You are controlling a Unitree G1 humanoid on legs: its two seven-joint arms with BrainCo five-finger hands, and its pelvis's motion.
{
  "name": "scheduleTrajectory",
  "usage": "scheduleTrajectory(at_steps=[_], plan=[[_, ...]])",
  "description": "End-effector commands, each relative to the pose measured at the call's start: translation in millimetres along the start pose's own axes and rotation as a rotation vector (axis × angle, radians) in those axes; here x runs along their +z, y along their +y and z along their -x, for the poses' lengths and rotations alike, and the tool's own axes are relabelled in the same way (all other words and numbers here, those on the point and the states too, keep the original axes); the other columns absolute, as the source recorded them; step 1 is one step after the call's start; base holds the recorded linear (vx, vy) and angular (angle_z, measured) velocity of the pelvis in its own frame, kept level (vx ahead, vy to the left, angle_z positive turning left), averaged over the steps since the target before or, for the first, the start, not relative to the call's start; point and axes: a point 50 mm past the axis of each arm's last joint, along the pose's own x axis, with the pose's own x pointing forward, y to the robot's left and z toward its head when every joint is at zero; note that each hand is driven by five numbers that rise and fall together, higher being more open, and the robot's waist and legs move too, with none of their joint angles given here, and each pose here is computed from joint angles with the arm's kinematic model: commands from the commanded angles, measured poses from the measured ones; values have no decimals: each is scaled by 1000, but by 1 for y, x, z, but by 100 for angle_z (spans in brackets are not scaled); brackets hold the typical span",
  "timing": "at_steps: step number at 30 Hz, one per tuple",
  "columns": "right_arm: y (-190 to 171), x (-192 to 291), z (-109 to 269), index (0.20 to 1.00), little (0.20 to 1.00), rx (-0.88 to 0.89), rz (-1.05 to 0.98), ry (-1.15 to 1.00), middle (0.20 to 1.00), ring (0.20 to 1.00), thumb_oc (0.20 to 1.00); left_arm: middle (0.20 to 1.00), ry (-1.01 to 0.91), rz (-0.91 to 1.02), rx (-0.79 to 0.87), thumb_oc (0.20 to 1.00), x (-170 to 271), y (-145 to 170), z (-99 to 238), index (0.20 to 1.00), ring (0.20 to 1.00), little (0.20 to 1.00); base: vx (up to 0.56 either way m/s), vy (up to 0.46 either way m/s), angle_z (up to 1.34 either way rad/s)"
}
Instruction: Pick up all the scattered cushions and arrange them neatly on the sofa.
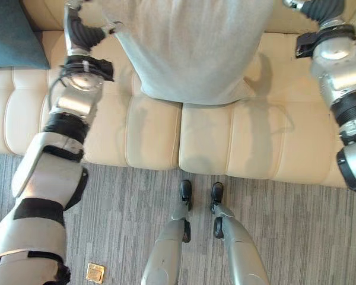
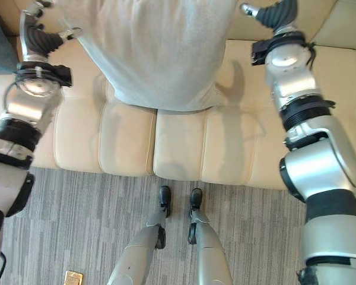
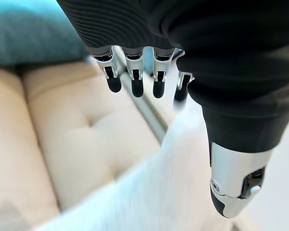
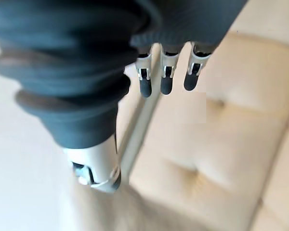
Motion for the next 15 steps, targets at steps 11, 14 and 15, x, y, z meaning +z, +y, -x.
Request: scheduleTrajectory(at_steps=[11,14,15], plan=[[-16,-149,199,1000,1000,293,-47,254,1000,1000,1000,1000,474,-32,-288,1000,-163,71,222,1000,1000,1000,61,58,-12],[-25,-168,243,1000,1000,364,-11,375,1000,1000,1000,1000,627,-52,-323,1000,-181,84,267,1000,1000,1000,9,55,-30],[-27,-179,261,1000,1000,385,3,445,1000,1000,1000,1000,705,-44,-324,1000,-189,86,288,1000,1000,1000,-22,25,-22]])
